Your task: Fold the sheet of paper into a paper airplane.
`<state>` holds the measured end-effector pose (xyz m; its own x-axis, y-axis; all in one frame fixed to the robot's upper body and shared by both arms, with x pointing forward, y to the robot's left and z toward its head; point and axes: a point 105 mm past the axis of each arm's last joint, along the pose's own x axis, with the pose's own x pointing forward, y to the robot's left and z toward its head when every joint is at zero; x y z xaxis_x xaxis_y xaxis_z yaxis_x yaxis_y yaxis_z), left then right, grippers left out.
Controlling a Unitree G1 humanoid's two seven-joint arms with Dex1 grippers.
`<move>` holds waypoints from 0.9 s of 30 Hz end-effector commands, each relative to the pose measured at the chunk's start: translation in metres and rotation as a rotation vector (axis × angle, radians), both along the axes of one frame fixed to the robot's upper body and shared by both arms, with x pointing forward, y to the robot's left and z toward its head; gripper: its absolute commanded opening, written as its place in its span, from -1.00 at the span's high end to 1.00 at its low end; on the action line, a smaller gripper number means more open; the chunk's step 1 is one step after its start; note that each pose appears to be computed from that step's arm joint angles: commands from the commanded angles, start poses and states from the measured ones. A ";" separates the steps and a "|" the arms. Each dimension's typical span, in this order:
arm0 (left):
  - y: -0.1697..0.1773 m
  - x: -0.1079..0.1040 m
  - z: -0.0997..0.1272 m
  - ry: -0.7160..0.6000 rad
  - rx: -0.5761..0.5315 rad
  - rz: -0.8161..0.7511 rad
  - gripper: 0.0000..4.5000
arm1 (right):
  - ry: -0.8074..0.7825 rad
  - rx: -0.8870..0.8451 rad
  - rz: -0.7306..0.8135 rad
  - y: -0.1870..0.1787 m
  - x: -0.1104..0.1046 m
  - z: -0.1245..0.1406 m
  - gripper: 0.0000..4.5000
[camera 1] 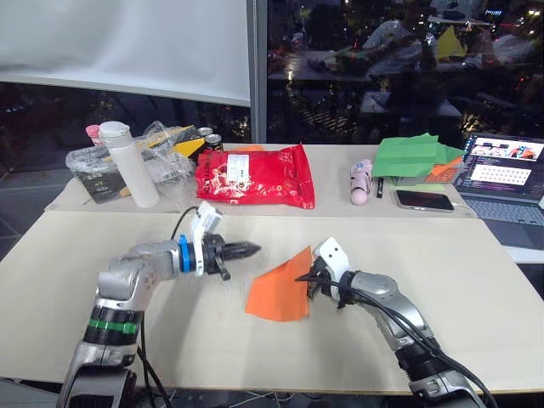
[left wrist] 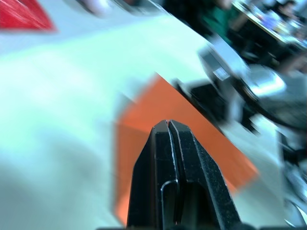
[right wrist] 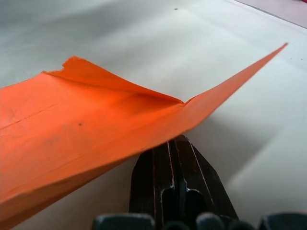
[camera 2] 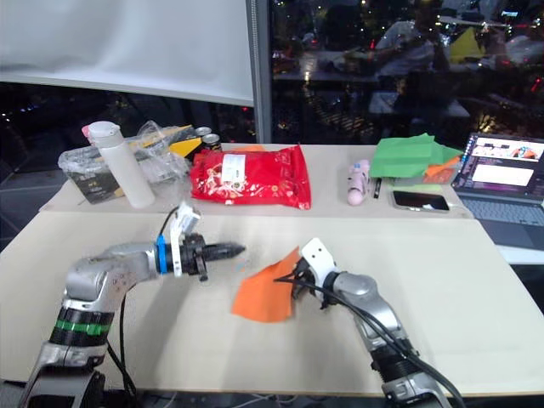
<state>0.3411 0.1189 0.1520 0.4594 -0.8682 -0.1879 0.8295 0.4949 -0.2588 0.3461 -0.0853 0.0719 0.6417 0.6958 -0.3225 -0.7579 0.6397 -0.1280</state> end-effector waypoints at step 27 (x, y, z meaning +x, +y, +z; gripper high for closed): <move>-0.059 0.001 -0.089 -0.001 0.206 -0.048 1.00 | -0.075 0.105 -0.053 -0.003 0.002 0.035 1.00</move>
<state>0.3438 0.0581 0.0665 0.4190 -0.8384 -0.3487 0.8544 0.4940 -0.1611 0.3440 -0.0905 0.0868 0.6817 0.6805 -0.2686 -0.7216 0.6861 -0.0931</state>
